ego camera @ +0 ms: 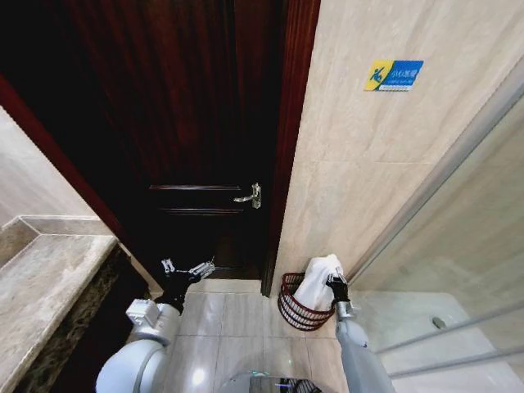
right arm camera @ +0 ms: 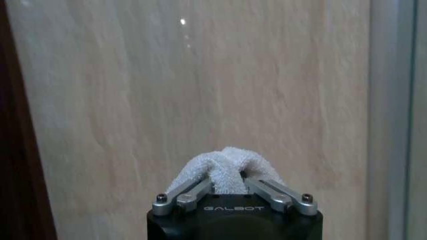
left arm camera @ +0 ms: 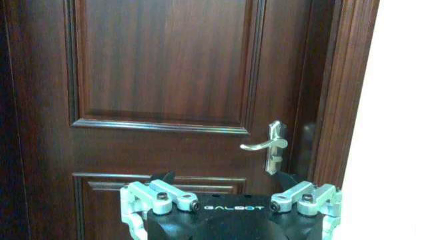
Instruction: Discard the used towel into the hamper.
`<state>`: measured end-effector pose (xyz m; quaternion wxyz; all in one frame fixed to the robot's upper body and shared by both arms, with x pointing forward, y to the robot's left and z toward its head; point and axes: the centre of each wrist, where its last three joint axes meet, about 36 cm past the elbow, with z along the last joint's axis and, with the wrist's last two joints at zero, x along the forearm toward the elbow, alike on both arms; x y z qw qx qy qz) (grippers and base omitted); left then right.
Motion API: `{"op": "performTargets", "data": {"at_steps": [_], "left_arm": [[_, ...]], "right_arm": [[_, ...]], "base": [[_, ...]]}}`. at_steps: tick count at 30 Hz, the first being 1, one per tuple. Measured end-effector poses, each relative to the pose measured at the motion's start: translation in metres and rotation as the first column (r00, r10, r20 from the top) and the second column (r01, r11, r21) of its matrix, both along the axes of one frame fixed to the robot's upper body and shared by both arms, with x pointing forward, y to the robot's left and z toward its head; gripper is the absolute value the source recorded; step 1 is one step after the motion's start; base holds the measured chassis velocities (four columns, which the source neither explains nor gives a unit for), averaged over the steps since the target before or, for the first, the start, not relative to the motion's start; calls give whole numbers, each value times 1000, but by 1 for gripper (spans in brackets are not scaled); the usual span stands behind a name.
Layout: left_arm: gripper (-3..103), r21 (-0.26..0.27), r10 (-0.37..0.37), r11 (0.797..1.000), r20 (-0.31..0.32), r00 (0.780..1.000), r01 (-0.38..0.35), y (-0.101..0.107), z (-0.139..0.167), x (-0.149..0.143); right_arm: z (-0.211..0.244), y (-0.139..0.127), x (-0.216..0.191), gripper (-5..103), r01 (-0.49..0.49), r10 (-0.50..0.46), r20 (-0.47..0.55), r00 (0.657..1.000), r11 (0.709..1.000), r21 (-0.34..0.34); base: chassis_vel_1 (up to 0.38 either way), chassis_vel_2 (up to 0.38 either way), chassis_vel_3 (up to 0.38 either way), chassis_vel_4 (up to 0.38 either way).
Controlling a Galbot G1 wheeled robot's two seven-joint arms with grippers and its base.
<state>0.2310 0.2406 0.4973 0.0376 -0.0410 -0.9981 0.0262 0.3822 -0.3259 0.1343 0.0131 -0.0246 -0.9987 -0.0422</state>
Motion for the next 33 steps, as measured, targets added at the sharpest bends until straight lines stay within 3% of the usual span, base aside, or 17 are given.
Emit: {"op": "performTargets", "data": {"at_steps": [16,27,33], "left_arm": [[100,0,0,1000,0,1000,0,0,0,0],[100,0,0,1000,0,1000,0,0,0,0],[100,0,0,1000,0,1000,0,0,0,0]], "right_arm": [[-32,-5,4,5,14,-7,-142,990,999,44],[-45,-10,2,5,-1,40,-338,940,993,115],[-52,-9,0,5,-4,49,-394,918,994,114]], "base": [[0,0,0,0],[0,0,0,0],[0,0,0,0]]}}
